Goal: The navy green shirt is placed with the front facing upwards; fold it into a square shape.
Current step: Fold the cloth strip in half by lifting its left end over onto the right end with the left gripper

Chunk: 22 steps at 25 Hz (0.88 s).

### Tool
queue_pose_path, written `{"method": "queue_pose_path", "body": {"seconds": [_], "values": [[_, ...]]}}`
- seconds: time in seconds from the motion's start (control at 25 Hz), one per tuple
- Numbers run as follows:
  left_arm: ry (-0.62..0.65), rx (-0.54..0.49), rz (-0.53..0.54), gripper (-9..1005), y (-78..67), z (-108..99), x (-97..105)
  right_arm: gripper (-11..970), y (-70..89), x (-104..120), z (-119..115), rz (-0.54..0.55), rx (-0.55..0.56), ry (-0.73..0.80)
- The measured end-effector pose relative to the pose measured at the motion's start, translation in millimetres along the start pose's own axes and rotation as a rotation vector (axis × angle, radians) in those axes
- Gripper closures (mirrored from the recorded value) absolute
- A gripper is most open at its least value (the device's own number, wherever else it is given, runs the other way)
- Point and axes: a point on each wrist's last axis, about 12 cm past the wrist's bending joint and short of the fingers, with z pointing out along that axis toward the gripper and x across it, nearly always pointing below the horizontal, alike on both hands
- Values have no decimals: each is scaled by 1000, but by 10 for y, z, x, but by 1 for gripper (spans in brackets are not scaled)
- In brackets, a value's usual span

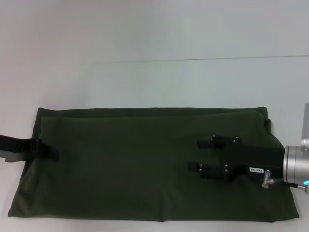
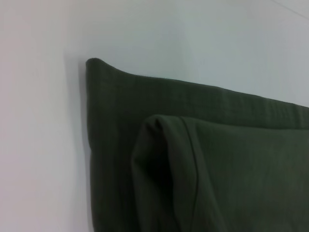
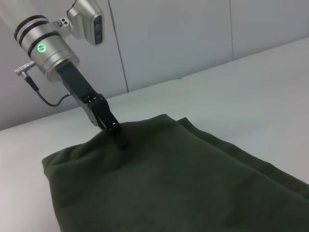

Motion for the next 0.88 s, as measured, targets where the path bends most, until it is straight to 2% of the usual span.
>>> {"method": "queue_pose_path", "body": {"seconds": [0.12, 0.64, 0.88], "values": [[0, -1, 1, 801, 0, 0, -1, 209, 0, 0, 0, 0, 0, 0], [-2, 5, 0, 933, -7, -10, -6, 209, 6, -2, 8, 3, -1, -5], [-24, 97, 8, 933, -136, -56, -50, 209, 6, -4, 7, 3, 0, -7]]}}
